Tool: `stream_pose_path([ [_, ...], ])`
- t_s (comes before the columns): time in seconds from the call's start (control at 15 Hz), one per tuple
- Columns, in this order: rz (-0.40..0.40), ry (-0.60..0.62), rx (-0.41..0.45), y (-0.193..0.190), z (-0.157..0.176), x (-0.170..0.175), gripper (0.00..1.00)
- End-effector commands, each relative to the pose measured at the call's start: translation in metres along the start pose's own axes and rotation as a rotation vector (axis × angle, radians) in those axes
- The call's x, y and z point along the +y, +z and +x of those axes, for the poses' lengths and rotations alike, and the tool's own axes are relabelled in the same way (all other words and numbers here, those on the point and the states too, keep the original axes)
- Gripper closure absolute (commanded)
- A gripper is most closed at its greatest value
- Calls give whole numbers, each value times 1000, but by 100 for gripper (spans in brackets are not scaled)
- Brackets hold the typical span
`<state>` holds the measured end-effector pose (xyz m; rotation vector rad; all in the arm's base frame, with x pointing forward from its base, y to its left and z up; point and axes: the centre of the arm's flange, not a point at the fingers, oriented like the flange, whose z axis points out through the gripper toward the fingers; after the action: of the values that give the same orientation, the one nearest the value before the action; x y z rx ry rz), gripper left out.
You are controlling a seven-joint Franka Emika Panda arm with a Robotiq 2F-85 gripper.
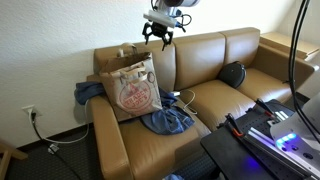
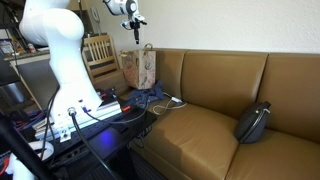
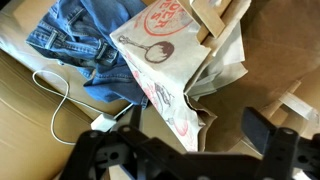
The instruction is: Move the bag to the right and place the blue cloth inside it
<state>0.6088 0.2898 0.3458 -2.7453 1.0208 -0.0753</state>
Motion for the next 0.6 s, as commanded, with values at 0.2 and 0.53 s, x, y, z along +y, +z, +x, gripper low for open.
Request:
stream_pose_path([
  [0.2,13,7,27,1,-4,-22,0],
  [0.53,-36,8,14,23,0,-25,0],
])
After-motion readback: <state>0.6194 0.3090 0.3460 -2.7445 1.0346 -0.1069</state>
